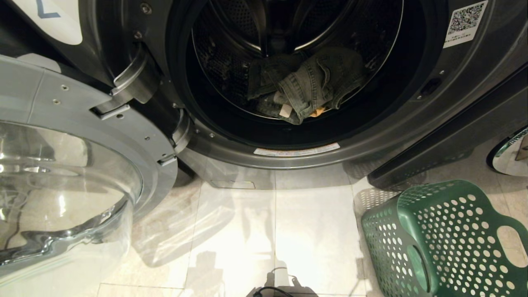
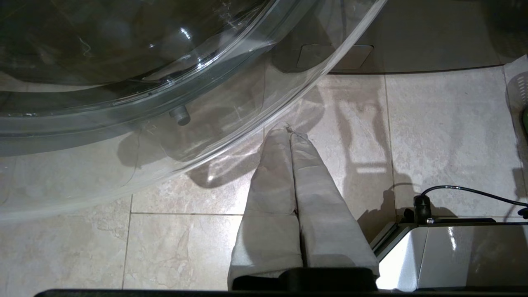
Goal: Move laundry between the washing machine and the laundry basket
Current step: Close the washing machine door with the left hand
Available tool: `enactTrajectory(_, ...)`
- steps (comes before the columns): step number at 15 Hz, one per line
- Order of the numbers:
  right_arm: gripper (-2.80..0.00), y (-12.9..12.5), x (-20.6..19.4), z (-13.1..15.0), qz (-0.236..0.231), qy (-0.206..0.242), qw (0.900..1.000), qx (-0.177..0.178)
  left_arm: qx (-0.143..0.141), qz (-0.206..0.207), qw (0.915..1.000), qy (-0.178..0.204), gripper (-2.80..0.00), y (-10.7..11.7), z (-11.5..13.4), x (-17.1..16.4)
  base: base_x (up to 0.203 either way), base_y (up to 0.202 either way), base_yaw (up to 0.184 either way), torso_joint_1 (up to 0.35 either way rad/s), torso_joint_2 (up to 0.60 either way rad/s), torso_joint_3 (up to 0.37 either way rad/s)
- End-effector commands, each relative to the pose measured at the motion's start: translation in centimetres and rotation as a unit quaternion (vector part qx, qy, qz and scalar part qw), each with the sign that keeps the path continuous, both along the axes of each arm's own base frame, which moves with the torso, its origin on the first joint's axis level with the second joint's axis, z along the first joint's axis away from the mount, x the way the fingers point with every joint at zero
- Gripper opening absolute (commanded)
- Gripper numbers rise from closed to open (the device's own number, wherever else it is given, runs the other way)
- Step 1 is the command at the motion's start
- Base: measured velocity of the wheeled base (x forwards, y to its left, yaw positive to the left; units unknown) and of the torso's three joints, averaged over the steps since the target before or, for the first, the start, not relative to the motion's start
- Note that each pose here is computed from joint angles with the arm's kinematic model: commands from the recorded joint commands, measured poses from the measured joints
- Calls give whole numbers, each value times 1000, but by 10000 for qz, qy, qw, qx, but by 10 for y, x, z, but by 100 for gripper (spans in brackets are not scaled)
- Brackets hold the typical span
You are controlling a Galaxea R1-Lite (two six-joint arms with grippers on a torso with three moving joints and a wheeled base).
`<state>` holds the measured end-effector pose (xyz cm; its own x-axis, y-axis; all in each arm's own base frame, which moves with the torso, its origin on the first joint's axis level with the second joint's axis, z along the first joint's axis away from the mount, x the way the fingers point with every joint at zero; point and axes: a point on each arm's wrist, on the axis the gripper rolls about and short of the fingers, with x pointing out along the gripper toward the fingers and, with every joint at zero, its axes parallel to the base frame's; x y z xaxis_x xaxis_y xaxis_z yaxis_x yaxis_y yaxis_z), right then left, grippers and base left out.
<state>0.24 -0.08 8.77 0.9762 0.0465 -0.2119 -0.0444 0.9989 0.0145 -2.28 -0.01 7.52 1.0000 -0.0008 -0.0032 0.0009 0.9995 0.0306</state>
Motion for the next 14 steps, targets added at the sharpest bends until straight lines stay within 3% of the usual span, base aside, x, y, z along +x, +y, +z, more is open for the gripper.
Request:
enactTrajectory(1, -280, 1, 7, -5, -34, 636, 9980, 54, 0, 4, 10000, 7, -280, 0, 0, 0, 0, 0, 0, 0, 0, 0)
enactTrajectory(3, -280, 1, 9, -8, 6, 913, 9958, -48, 0, 4, 10000, 7, -280, 0, 0, 0, 0, 0, 0, 0, 0, 0)
enactTrajectory(4, -280, 1, 6, -8, 44, 806, 9966, -137, 0, 4, 10000, 7, -280, 0, 0, 0, 0, 0, 0, 0, 0, 0)
enactTrajectory(7, -280, 0, -10, -9, -106, -138, 9997, -189, 0, 4, 10000, 7, -280, 0, 0, 0, 0, 0, 0, 0, 0, 0)
enactTrajectory(10, -280, 1, -23, -11, -294, -960, 9948, -166, 0, 4, 10000, 7, -280, 0, 0, 0, 0, 0, 0, 0, 0, 0)
enactTrajectory(14, -280, 1, -25, -12, -312, -1068, 9936, -204, 0, 4, 10000, 7, -280, 0, 0, 0, 0, 0, 0, 0, 0, 0)
